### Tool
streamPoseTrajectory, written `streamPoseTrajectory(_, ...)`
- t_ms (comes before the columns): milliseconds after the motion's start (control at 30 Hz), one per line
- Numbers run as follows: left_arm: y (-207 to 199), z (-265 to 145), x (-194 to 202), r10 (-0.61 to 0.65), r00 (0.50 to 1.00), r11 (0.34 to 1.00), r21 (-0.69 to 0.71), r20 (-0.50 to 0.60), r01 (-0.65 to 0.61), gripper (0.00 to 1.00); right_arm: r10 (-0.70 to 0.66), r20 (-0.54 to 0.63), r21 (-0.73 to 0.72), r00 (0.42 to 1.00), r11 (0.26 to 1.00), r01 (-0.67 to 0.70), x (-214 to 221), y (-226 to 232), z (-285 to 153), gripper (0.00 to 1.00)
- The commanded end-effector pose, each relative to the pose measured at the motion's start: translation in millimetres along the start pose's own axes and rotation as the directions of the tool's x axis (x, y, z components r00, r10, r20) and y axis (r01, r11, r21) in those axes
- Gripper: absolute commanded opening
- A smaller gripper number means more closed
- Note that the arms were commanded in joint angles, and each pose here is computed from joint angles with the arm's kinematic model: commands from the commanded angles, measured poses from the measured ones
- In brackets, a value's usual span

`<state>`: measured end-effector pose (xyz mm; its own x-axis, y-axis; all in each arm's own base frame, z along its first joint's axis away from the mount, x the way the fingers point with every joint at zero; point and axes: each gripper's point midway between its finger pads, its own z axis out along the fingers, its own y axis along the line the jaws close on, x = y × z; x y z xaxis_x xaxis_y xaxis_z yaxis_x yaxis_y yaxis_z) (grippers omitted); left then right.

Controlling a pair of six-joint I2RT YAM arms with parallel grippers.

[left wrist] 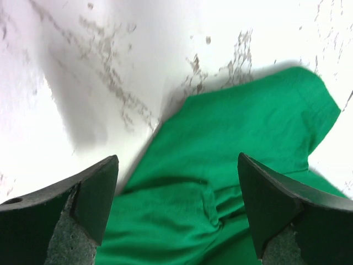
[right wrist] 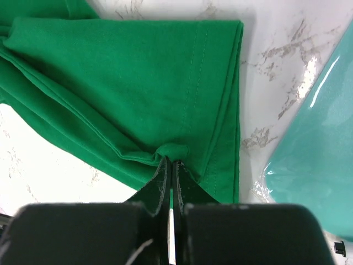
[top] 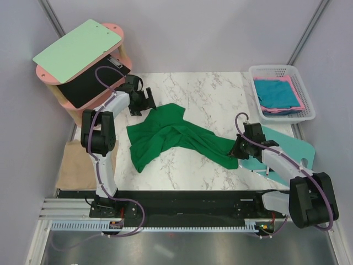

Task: Fold and stack the t-shirts
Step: Flatten out the tshirt

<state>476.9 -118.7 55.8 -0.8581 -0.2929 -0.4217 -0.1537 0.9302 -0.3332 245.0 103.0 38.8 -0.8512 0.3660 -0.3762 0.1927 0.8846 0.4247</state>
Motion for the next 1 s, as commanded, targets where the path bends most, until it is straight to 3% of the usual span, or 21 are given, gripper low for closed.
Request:
streamPoseTrajectory(0,-15.1,2.5,-21.9,0.053,0.998,0.997,0.047,0.043,-0.055,0.93,-0.019,0.046,-0.025,0.999,0.999,0.02,-21.8,13.5,-0.9,0.0)
streamPoseTrajectory(233,-18.0,26.0,-23.5,0.059,0.998,0.997,0.055,0.021,-0.06,0.93,-0.028,0.037,-0.014,0.999,0.999,0.028,-20.0,9.5,4.4,0.0)
streamPoseTrajectory(367,-31.9,42.1,-21.3,0.086,0.996,0.994,0.07,0.007,-0.087,0.85,-0.03,0.049,-0.015,0.998,0.999,0.03,-24.9,11.3,4.6,0.0)
streamPoseTrajectory(400,-33.2,45.4,-19.9,0.096,0.995,0.993,0.07,0.002,-0.096,0.73,-0.028,0.055,-0.016,0.998,0.999,0.029,-27.3,12.7,3.9,0.0)
streamPoseTrajectory(467,-37.7,54.6,-12.8,0.107,0.994,0.991,0.081,-0.026,-0.105,0.58,-0.033,0.068,-0.023,0.997,0.999,0.034,-31.7,16.0,2.3,0.0)
streamPoseTrajectory(500,-39.2,56.1,-10.7,0.113,0.993,0.99,0.09,-0.034,-0.109,0.39,-0.034,0.078,-0.022,0.996,0.999,0.036,-35.6,17.1,1.5,0.0)
streamPoseTrajectory(533,-42.0,56.2,-8.6,0.113,0.993,0.989,0.104,-0.042,-0.108,0.26,-0.037,0.086,-0.023,0.996,0.999,0.039,-38.2,18.2,1.0,0.0)
streamPoseTrajectory(567,-42.9,53.5,-8.8,0.112,0.993,0.989,0.106,-0.041,-0.107,0.02,-0.041,0.092,-0.025,0.995,0.999,0.043,-40.7,19.4,0.5,0.0)
streamPoseTrajectory(633,-44.6,45.4,-9.9,0.113,0.993,0.988,0.106,-0.032,-0.109,0.02,-0.05,0.111,-0.027,0.993,0.998,0.054,-48.3,23.1,-0.8,0.0)
streamPoseTrajectory(767,-61.0,-9.2,-45.3,0.135,0.985,0.983,0.112,0.104,-0.147,0.02,-0.065,0.144,-0.023,0.987,0.997,0.069,-62.9,28.0,-2.3,0.0)
streamPoseTrajectory(967,-84.6,-142.4,-99.7,0.159,0.907,0.973,0.095,0.391,-0.212,0.02,-0.075,0.251,-0.042,0.965,0.995,0.088,-107.0,51.2,-14.0,0.0)
